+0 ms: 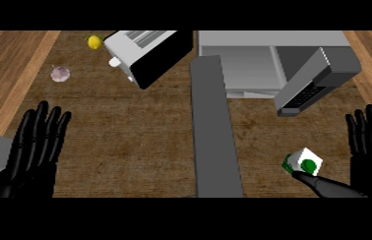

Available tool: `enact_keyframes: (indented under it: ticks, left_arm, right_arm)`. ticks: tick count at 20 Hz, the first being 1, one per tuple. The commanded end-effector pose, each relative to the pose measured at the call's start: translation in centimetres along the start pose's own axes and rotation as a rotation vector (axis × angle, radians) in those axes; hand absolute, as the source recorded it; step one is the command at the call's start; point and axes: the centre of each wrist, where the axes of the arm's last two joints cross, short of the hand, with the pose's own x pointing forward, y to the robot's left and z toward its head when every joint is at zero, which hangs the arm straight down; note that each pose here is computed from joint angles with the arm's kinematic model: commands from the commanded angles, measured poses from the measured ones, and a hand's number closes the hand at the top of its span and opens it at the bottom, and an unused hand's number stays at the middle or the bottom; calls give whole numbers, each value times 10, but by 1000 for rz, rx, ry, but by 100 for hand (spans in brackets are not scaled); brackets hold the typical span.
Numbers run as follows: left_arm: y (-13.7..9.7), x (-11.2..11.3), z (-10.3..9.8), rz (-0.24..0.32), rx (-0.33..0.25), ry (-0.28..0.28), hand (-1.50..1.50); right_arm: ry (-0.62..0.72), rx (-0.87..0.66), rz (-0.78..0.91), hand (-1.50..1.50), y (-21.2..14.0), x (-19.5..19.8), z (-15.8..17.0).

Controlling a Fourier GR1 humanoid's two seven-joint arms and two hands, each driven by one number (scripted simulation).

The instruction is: Pick up the milk, place it into the microwave and close the microwave

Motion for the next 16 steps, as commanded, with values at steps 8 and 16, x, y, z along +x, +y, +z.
enact_keyframes:
  ticks: [8,16]
  left_arm:
    - [7,12,17,-5,-8,7,-150]
    - [7,7,17,-16,-10,-6,-150]
  right_arm:
    - [83,-34,94,-150,-18,-66,42]
    - [97,-84,72,-150,-29,-125,43]
